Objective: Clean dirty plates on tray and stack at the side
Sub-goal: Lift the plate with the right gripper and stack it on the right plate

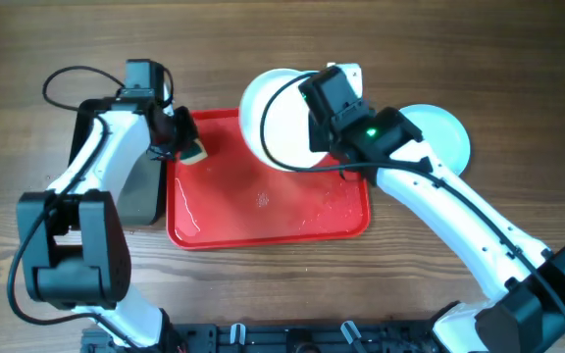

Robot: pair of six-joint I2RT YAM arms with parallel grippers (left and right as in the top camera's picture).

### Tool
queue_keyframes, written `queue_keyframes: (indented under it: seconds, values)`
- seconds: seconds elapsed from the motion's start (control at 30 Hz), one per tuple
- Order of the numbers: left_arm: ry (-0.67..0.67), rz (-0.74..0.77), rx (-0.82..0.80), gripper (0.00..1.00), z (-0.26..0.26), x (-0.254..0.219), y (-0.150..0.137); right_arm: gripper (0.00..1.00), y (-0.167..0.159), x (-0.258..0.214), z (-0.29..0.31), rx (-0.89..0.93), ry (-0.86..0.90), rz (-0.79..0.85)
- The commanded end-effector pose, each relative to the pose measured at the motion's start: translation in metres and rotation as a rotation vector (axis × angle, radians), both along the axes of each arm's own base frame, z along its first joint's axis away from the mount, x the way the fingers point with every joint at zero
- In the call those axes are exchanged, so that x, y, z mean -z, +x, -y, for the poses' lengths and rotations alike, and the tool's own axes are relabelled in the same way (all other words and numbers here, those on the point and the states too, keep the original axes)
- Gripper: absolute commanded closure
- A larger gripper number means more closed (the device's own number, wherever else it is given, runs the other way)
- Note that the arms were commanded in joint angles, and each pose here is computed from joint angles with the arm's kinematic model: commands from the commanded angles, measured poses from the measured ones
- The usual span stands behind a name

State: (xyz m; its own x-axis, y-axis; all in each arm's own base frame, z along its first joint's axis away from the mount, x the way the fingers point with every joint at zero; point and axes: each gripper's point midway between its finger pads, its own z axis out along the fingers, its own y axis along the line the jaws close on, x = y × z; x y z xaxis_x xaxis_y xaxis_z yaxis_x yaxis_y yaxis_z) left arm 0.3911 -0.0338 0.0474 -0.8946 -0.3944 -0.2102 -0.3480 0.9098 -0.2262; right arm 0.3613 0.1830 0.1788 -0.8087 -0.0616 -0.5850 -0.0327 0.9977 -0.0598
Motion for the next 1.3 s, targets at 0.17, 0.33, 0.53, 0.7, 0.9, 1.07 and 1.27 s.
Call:
queue_keyframes:
  seconds: [0.17,0.33,0.53,0.7,0.9,1.07,1.27]
  values:
    - [0.101,0.031,-0.066,0.96,-0.01,-0.006,0.007,0.95,-0.015,-0.047,0.0,0.025,-0.385,0.285]
    - [0.1,0.031,-0.069,0.96,-0.01,-0.006,0.007,0.96,-0.031,-0.073,-0.016,-0.014,-0.531,0.417]
    - [0.1,0.031,-0.069,0.96,-0.01,-0.006,0.007,0.96,-0.045,-0.104,-0.024,0.012,-0.649,0.567]
    - [0.1,0.031,-0.069,0.96,-0.01,-0.006,0.007,0.96,-0.052,-0.118,-0.031,0.025,-0.678,0.637]
    - [0.1,0.031,-0.069,0.96,-0.01,-0.006,0.007,0.96,-0.051,-0.121,-0.037,0.018,-0.668,0.648]
    - [0.1,0.031,-0.069,0.96,-0.01,-0.006,0.007,0.96,-0.051,-0.089,-0.061,-0.131,-0.532,0.519]
    - [0.1,0.031,-0.069,0.96,-0.01,-0.006,0.007,0.96,-0.072,-0.02,-0.104,-0.365,-0.178,0.162]
